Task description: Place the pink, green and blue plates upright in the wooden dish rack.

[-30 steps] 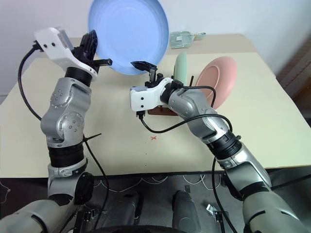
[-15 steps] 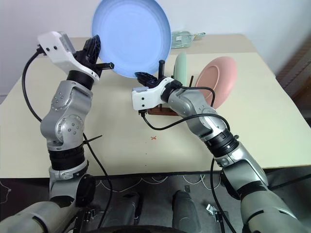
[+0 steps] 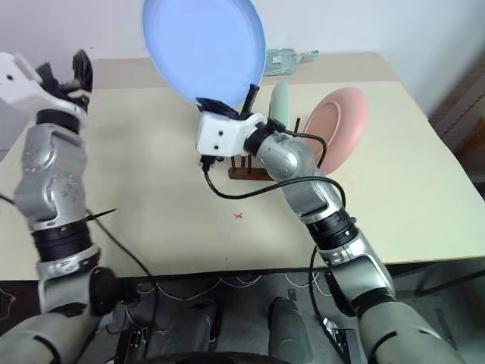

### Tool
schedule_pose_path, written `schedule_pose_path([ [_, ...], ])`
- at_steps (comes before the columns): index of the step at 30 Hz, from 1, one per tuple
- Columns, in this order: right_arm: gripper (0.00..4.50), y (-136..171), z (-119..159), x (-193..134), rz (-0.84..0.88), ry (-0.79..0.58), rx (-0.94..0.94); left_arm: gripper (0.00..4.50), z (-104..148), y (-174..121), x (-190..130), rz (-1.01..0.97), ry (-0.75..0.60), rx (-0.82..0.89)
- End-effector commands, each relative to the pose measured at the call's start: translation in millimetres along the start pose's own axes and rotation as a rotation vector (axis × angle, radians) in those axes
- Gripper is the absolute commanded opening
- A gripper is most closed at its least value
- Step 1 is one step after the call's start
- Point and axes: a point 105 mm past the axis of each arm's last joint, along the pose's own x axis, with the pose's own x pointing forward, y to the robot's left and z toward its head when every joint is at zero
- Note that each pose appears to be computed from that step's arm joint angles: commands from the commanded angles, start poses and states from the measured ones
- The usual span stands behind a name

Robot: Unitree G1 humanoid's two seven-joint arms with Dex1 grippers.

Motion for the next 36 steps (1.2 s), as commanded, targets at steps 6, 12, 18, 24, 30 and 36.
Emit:
schedule_pose_path([
  [6,0.00,-12.6,55.6,-9.9,0.036,-0.252,0.790,3.84,-79.4,-22.2,-41.5,-0.362,0.280,0.157],
  [12,0.00,0.6,43.0,-17.9,0.024,-0.172,1.068,3.84,-94.2,-52.2,-79.2,-0.613,0.308,0.112],
  [18,0.00,-7.1,22.7,-25.9,-0.073,-0.111,1.132,3.84,-102.4,-59.8,-82.4,-0.628,0.321,0.089],
  [24,0.00,-10.6,8.2,-28.6,-0.138,-0.075,1.187,3.84,-101.7,-65.8,-88.2,-0.679,0.319,0.068],
  [30,0.00,-11.7,0.2,-28.3,-0.162,-0.065,1.317,3.84,-99.0,-75.1,-101.4,-0.775,0.328,0.034],
  [36,0.00,-11.5,-5.2,-28.2,-0.177,-0.040,1.379,3.84,-102.0,-76.9,-108.1,-0.796,0.348,0.051],
])
